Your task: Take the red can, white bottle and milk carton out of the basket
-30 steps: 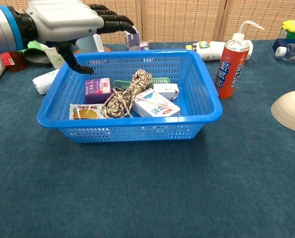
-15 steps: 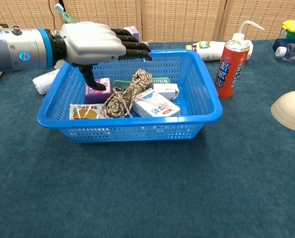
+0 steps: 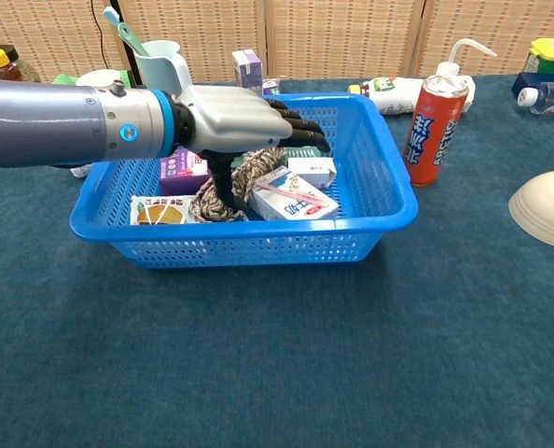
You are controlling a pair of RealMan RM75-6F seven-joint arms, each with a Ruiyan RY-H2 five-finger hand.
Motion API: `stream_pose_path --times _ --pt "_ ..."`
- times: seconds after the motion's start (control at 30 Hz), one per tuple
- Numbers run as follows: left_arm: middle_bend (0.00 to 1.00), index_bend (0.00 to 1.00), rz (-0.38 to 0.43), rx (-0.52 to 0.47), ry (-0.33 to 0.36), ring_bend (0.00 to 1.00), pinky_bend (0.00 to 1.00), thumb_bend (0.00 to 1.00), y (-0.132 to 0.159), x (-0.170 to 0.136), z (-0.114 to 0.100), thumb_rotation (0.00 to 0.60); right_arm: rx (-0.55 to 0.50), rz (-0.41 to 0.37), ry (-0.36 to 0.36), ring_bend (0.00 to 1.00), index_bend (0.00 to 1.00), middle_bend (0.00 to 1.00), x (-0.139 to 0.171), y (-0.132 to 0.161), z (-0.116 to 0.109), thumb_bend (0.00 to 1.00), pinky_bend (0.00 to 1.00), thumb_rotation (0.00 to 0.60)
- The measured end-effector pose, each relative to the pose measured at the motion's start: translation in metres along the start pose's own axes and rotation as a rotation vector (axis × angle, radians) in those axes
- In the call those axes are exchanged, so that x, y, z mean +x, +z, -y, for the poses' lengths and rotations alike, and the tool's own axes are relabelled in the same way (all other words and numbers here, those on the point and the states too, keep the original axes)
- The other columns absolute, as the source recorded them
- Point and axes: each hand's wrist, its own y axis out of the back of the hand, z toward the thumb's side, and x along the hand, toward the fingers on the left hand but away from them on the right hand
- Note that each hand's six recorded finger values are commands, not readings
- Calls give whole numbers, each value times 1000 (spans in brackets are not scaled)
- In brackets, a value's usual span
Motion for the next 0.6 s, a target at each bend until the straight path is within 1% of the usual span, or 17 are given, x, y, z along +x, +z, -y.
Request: stream_pose_path --times 0.13,0.23,0.6 --pt "0 0 7 -16 -15 0 0 196 16 11 1 600 -1 0 -1 0 0 0 0 0 0 0 0 600" --pt "0 0 4 -32 -21 0 0 196 21 17 1 600 -3 1 -3 0 0 0 0 0 -1 0 0 600" --pt "0 0 -32 -71 -57 0 0 196 24 32 5 600 -8 4 -6 0 0 0 0 -2 -3 0 0 600"
